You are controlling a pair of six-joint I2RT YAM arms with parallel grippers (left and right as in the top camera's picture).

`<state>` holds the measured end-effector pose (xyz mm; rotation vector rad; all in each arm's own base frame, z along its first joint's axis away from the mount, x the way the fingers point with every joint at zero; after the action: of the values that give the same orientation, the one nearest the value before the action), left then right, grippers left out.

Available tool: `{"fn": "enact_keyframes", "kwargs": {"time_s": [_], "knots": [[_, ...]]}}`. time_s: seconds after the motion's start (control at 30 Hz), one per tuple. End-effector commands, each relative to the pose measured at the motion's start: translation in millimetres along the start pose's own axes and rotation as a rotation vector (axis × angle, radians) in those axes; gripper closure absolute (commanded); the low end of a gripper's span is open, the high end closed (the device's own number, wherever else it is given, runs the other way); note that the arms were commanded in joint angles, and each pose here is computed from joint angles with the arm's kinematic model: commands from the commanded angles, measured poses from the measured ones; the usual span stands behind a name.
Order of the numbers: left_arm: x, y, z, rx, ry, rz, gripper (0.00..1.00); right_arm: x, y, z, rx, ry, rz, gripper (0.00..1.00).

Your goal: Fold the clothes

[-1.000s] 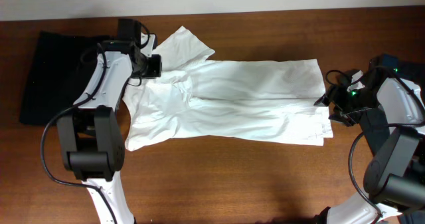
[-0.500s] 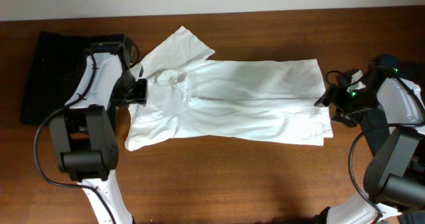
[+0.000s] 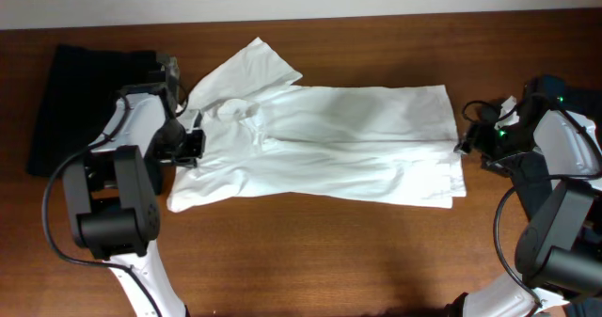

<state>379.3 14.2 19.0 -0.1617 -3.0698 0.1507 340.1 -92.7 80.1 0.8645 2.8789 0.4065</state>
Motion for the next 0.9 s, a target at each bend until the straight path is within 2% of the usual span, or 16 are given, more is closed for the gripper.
{"fn": "enact_keyframes", "kwargs": {"time_s": [0.0,0.1,0.17,0.23,0.33,0.47,0.6,0.63,0.67,0.7,0.87], "knots": [[2,23,-3,-0.069,-0.014,-0.029,1.0,-4,13,0,-0.053,-0.013,-0.14,0.38],[-1,24,-3,-0.071,-0.026,-0.036,1.0,0,13,8,0.008,0.012,-0.186,0.39],[-1,24,-4,-0.071,-0.027,-0.055,1.0,16,11,18,0.019,0.101,-0.173,0.4],[0,24,-4,-0.069,-0.023,-0.055,1.0,37,7,31,0.047,0.222,-0.162,0.47],[-1,21,-3,-0.054,-0.027,-0.055,1.0,47,7,39,0.041,0.286,-0.15,0.51],[-3,17,-3,-0.026,-0.04,-0.053,1.0,40,10,45,0.039,0.256,-0.168,0.56],[-3,16,-3,-0.019,-0.041,-0.053,1.0,52,6,48,0.051,0.309,-0.156,0.54],[-3,16,-3,-0.02,-0.04,-0.053,1.0,60,3,48,0.067,0.34,-0.147,0.51],[-3,16,-3,-0.019,-0.04,-0.053,1.0,66,-3,49,0.105,0.361,-0.127,0.44],[-3,16,-3,-0.019,-0.04,-0.053,1.0,73,-9,48,0.147,0.385,-0.091,0.44],[-3,16,-3,-0.019,-0.041,-0.053,1.0,102,-12,48,0.128,0.496,-0.05,0.51]]}}
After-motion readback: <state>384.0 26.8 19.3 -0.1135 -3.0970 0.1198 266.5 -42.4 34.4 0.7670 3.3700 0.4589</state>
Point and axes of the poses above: each gripper's point midway between its finger pads, its own z axis out along the fingers, its own y axis along the line the jaws close on, x = y × z, the point moved 2 cm from there along -z, back along the fingers, and after that the axes turned 5 degrees about z, right-handed, at the moved point
